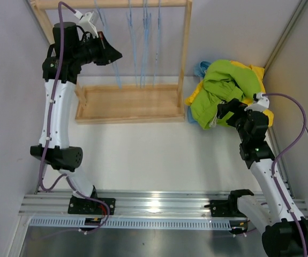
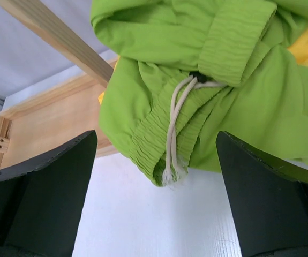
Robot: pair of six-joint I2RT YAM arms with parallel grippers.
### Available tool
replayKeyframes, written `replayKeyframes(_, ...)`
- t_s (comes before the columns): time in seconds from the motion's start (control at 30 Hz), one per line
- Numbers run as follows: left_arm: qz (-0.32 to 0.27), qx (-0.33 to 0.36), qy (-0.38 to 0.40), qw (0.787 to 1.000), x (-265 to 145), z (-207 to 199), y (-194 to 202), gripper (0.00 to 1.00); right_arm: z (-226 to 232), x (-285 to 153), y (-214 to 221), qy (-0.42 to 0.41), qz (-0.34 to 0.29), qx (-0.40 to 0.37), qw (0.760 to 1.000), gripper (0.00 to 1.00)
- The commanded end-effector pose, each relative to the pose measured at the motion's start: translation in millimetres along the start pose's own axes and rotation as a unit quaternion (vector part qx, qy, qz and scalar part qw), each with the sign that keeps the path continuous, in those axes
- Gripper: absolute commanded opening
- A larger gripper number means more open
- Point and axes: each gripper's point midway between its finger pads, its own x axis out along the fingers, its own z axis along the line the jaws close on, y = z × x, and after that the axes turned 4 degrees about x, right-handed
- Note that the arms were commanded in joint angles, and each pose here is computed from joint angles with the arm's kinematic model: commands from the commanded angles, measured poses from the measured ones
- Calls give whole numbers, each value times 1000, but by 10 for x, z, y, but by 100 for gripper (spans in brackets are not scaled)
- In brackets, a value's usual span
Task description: Remove the shorts from the hanger
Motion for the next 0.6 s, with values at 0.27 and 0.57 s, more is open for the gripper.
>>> replayKeyframes(0.27, -106, -108, 83, 985, 870, 338, -629, 6, 72, -79, 295, -26, 25, -14, 999, 99)
replayKeyframes(0.57, -80, -116, 55, 988, 856, 478, -410, 49, 113, -163, 366, -35, 31, -17, 999, 99)
